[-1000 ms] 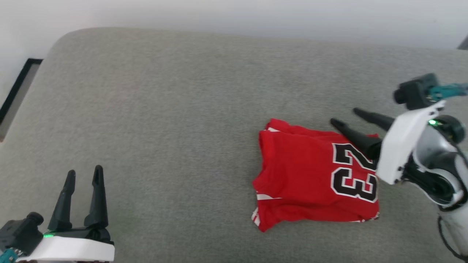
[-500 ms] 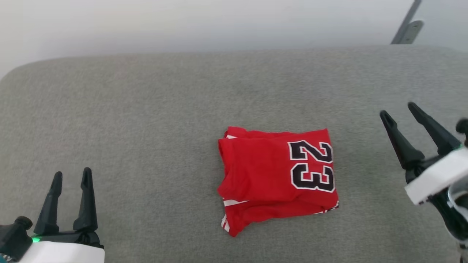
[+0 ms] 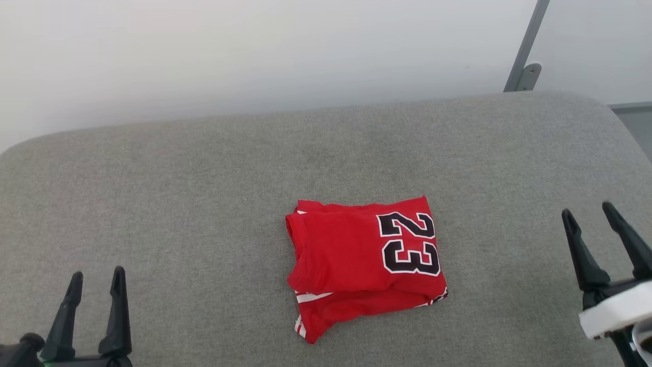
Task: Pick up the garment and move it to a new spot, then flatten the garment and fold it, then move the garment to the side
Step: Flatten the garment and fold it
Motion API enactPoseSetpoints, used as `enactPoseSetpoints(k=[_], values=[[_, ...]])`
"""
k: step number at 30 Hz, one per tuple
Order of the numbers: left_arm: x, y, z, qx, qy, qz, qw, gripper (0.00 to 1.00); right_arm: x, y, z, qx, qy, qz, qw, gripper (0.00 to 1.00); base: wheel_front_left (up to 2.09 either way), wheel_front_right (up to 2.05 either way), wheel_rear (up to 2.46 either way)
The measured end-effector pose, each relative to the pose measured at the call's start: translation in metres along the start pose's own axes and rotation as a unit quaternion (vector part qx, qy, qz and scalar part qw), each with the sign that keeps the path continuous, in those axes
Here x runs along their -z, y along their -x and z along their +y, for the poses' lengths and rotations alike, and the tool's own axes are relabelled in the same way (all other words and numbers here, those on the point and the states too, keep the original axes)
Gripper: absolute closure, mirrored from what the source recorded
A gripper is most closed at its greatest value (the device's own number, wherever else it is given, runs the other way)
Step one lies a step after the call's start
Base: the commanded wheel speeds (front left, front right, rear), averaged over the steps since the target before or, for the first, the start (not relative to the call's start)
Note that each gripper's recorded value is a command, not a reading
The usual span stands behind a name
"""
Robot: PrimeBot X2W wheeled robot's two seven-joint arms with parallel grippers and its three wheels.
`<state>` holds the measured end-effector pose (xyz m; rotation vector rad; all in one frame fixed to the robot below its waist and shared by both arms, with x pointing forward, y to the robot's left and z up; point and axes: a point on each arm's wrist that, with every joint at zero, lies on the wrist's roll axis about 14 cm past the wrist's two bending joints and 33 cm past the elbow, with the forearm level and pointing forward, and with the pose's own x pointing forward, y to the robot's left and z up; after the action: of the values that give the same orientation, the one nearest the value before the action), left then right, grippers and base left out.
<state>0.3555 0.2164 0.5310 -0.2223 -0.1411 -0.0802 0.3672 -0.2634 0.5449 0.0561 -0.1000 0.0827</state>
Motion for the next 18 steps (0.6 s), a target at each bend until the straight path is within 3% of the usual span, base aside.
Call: enactPoseSetpoints(k=[9,18], values=[[0.006,0.021,0.016,-0.026,-0.002,0.016,1.000,0.00,0.017,0.021,-0.011,0.032,0.001,0.010,0.999,0.00,0.00,0.00,0.00],[0.009,0.040,0.036,-0.063,0.000,0.023,0.998,0.00,0.014,0.028,0.004,0.026,-0.013,-0.004,1.000,0.00,0.00,0.00,0.00]])
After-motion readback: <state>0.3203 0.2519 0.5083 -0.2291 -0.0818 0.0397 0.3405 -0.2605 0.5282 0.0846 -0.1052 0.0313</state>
